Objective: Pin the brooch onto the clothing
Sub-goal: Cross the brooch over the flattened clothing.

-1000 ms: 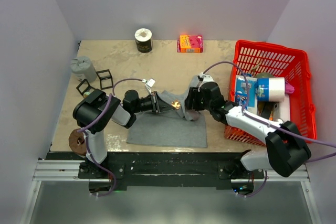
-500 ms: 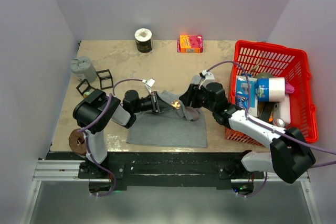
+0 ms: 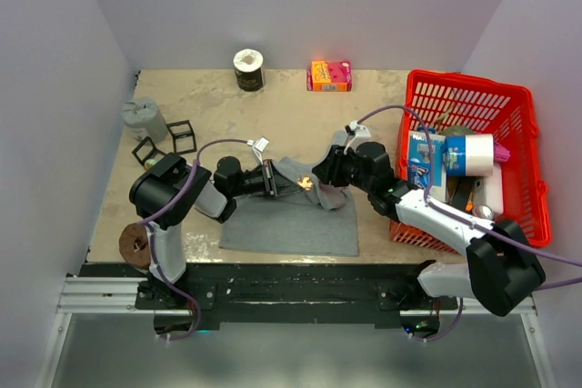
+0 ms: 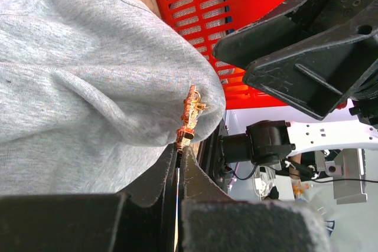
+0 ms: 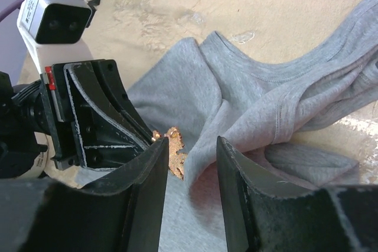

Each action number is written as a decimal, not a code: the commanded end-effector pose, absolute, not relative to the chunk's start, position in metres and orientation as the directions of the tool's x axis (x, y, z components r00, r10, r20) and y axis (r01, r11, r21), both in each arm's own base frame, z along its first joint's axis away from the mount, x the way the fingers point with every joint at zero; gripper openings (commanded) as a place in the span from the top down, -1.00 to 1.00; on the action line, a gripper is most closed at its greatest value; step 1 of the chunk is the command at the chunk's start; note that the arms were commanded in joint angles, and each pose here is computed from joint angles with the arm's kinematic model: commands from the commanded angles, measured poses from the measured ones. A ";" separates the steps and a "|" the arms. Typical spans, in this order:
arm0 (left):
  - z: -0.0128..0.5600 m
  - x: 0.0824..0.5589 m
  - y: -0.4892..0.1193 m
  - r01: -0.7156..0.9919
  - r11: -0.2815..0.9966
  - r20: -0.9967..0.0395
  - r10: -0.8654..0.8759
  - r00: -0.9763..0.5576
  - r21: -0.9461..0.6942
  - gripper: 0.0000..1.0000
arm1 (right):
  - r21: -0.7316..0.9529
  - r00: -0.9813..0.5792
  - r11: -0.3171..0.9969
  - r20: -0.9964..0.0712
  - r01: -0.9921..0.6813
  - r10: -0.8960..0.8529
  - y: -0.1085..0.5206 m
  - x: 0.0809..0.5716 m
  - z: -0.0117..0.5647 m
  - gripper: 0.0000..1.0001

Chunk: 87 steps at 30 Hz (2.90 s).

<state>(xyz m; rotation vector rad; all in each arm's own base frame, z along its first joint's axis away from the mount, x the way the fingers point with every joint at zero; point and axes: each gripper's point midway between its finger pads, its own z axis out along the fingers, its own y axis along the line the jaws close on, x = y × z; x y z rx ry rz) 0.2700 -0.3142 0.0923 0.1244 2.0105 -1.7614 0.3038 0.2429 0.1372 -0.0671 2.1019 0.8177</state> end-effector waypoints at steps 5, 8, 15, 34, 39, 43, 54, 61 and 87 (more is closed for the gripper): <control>0.132 0.282 -0.318 0.507 0.166 -0.533 -0.256 -0.807 -0.846 1.00 | 0.499 -0.659 0.827 -0.717 -0.259 0.226 0.224 0.299 0.109 -0.04; 0.139 0.281 -0.321 0.515 0.174 -0.542 -0.211 -0.813 -0.839 1.00 | 0.512 -0.668 0.830 -0.699 -0.220 0.254 0.219 0.300 0.103 -0.23; 0.131 0.276 -0.330 0.523 0.139 -0.535 -0.068 -0.842 -0.841 1.00 | 0.542 -0.645 0.832 -0.679 -0.118 0.351 0.190 0.307 0.101 -0.32; 0.117 0.267 -0.333 0.502 0.042 -0.504 -0.041 -0.863 -0.864 1.00 | 0.420 -0.717 0.907 -0.625 0.027 0.310 0.153 0.288 0.059 0.03; 0.119 0.267 -0.334 0.502 0.028 -0.502 -0.039 -0.864 -0.865 1.00 | 0.490 -0.733 0.872 -0.601 -0.023 0.319 0.169 0.283 0.051 0.03; 0.119 0.267 -0.335 0.496 0.024 -0.497 -0.036 -0.867 -0.868 1.00 | 0.505 -0.746 0.863 -0.583 -0.022 0.323 0.173 0.282 0.046 0.02; 0.117 0.267 -0.335 0.485 0.013 -0.485 -0.035 -0.874 -0.874 1.00 | 0.482 -0.764 0.875 -0.552 0.033 0.333 0.165 0.266 0.039 0.02; 0.118 0.266 -0.335 0.483 0.011 -0.483 -0.038 -0.875 -0.875 1.00 | 0.484 -0.766 0.874 -0.546 0.041 0.339 0.172 0.264 0.038 0.17; 0.109 0.262 -0.341 0.480 0.031 -0.480 -0.003 -0.877 -0.877 1.00 | 0.570 -0.725 0.819 -0.590 -0.061 0.356 0.203 0.264 0.063 0.12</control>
